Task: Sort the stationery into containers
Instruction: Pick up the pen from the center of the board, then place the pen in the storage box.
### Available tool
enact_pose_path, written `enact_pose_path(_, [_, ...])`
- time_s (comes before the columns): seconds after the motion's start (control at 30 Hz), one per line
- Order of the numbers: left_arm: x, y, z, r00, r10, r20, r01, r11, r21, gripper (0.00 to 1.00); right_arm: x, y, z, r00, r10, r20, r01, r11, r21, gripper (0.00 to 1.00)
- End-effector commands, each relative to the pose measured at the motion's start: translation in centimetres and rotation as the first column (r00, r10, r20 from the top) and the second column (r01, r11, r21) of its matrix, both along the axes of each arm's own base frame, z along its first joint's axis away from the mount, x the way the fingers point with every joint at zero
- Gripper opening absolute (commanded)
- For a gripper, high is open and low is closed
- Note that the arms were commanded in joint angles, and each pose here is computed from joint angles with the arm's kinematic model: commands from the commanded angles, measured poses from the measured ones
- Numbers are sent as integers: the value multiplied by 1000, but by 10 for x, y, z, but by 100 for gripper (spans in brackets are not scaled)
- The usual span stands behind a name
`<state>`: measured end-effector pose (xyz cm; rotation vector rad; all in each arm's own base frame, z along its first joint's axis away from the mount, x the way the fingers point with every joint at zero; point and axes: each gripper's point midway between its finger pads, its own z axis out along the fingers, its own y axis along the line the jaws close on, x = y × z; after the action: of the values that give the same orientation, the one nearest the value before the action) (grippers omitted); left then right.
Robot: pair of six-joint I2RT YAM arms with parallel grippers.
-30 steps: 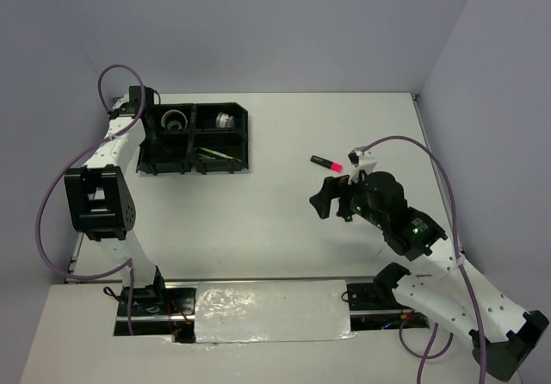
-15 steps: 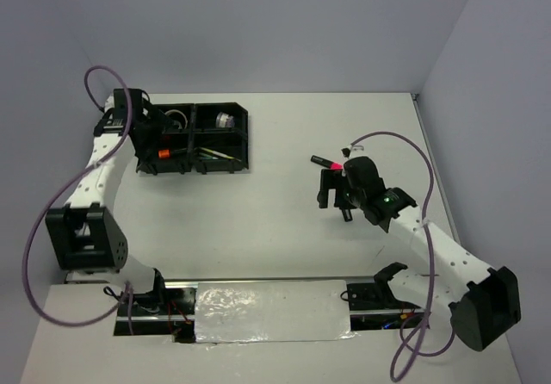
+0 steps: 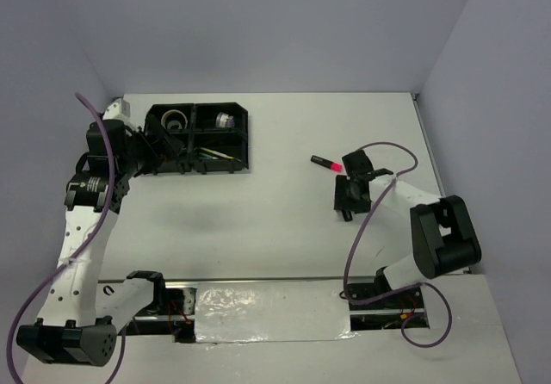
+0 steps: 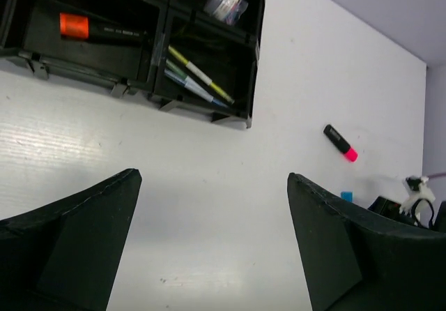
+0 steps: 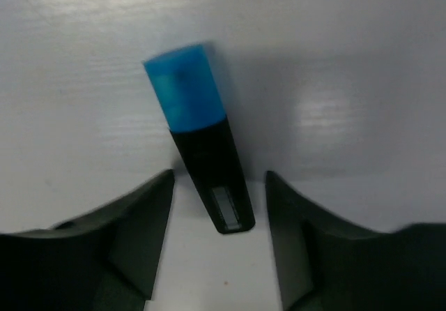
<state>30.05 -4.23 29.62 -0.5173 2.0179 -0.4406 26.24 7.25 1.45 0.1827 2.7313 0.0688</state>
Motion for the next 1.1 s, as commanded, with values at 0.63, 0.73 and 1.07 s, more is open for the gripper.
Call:
enact_pose_path(0.63, [-56,-143,-11,840,-483,245,542,757,-366,99,-50,301,209,707,361,608,-685,563,463,7])
enact_pose_path(0.73, [-50,-143,-17,868,-457,197,497,785,-371,98,-59,324,224,683,383,622,-708,556,436,7])
enact_pose_path(1.07, [-45,-140,-47,886,-452,105,457,813,-360,30,-58,357,259,662,345,665,-715,557,423,12])
